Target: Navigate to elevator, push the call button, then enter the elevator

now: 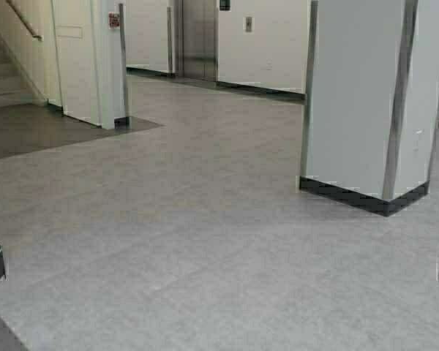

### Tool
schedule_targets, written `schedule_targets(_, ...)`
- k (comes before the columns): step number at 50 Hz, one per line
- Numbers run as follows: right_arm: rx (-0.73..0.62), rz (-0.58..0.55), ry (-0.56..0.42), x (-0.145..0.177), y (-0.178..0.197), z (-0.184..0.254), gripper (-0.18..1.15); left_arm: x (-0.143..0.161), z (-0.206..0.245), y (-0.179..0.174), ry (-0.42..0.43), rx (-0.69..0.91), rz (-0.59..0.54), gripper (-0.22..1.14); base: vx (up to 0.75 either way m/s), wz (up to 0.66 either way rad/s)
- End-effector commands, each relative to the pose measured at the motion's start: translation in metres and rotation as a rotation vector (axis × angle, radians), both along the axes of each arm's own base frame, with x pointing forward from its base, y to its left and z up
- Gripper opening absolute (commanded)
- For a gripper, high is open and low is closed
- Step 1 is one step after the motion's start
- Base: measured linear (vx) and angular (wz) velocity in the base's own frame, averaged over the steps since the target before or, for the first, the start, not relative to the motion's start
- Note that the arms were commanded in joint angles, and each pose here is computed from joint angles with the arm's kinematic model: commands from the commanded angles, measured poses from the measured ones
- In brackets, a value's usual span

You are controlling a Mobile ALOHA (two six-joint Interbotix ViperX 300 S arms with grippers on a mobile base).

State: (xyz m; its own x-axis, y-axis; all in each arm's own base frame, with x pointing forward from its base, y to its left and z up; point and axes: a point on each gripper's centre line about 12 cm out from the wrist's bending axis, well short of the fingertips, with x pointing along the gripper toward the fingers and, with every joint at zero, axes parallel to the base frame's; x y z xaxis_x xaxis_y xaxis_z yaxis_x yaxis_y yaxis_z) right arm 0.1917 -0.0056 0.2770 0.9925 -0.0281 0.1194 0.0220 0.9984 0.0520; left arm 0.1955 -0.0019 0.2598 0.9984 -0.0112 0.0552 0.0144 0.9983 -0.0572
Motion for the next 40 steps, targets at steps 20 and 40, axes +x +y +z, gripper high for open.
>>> schedule_targets(20, -0.001, 0.002, -0.031, 0.003, 0.0, 0.011, 0.05, -0.009, 0.014, 0.0, -0.078, -0.037, -0.002, 0.02, 0.86, 0.04)
schedule_targets(40, 0.067, 0.012, -0.037, 0.002, 0.0, 0.012, 0.05, -0.016, 0.016, 0.0, -0.104, -0.037, -0.002, 0.02, 0.87, 0.01)
